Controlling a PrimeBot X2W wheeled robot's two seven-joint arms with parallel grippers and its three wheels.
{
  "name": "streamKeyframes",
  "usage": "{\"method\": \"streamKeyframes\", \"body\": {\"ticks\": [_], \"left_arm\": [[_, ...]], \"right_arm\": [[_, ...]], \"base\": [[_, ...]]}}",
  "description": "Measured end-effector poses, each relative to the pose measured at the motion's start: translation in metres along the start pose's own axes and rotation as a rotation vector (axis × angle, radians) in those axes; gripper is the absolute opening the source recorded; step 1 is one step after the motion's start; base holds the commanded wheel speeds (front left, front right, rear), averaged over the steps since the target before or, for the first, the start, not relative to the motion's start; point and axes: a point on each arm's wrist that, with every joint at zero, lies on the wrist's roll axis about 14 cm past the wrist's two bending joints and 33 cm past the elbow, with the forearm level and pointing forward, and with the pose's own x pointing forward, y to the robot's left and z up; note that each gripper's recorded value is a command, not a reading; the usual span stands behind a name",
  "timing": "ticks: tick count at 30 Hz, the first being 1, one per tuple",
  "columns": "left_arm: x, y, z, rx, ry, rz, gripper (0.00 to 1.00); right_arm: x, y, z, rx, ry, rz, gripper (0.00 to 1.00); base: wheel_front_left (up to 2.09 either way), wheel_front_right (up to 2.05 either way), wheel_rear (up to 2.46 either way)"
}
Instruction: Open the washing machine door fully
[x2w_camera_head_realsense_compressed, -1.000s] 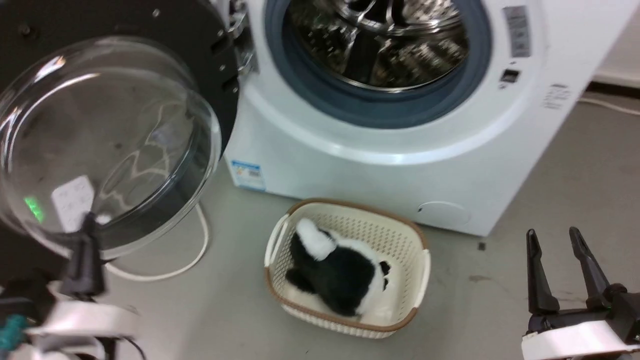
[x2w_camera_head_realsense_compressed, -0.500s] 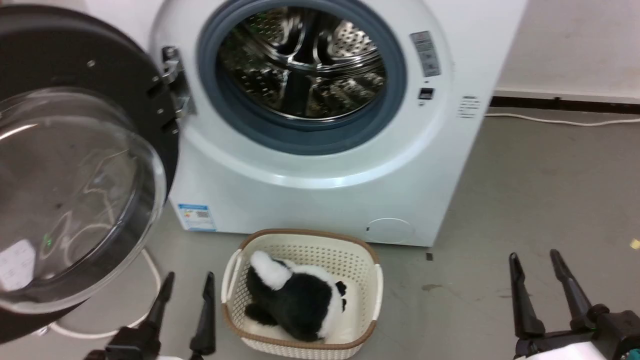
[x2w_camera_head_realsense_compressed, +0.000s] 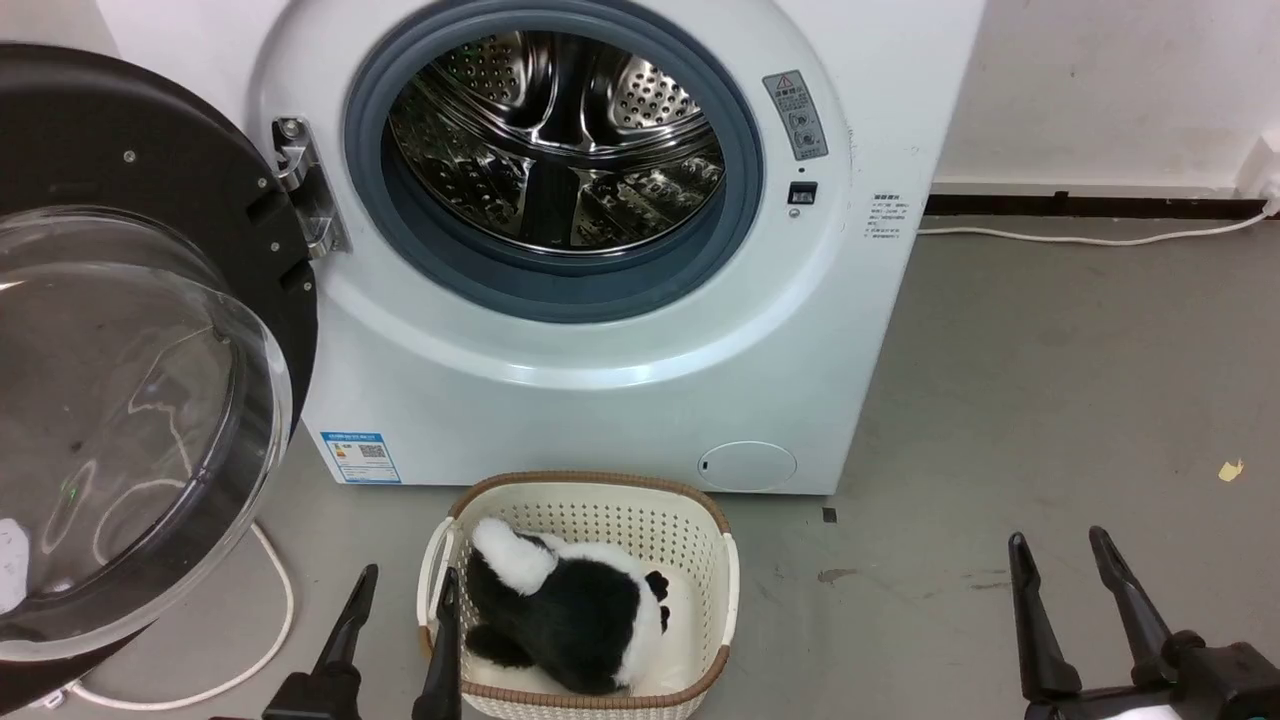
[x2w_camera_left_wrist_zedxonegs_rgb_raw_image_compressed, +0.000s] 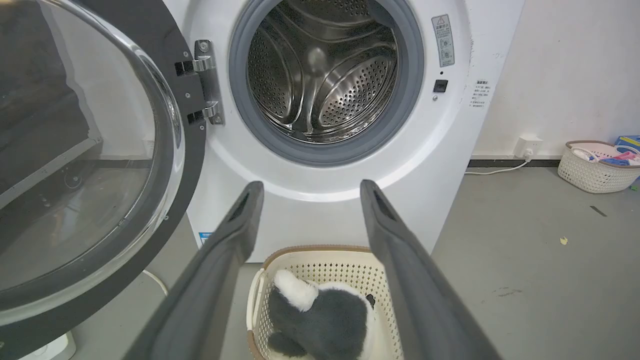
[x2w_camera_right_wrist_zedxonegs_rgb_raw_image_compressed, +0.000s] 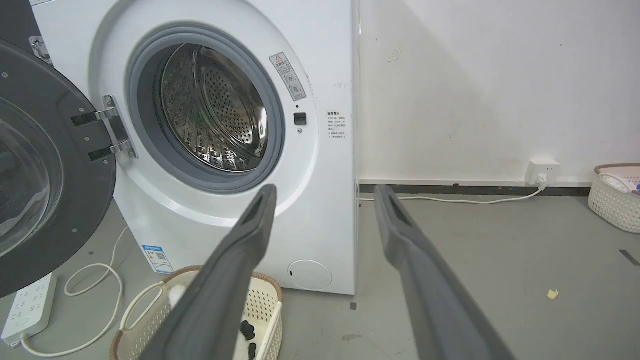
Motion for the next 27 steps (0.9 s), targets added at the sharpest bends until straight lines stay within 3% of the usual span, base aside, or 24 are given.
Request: {"method": "streamKeyframes", "body": {"ticks": [16,17,27], "left_arm": [[-0.0039,0.0036,-0.0059,0.047,0.020,0.016,1.00],[-0.0040,0.0039,-0.0064,0.046,0.022,0.017,0.00],[-0.0037,0.0045,-0.0076,0.043,0.030,0.022,0.00]], "right_arm": [[0.0015,0.0068,-0.0039,0.004,0.011,0.021,1.00],[0.0017,0.0070,-0.0040,0.004,0.012,0.022,0.00],[0.0018,0.0074,-0.0055,0.005,0.021,0.023,0.00]], "base": [[0.00,0.00,0.00],[0.00,0.00,0.00],[0.00,0.00,0.00]]}}
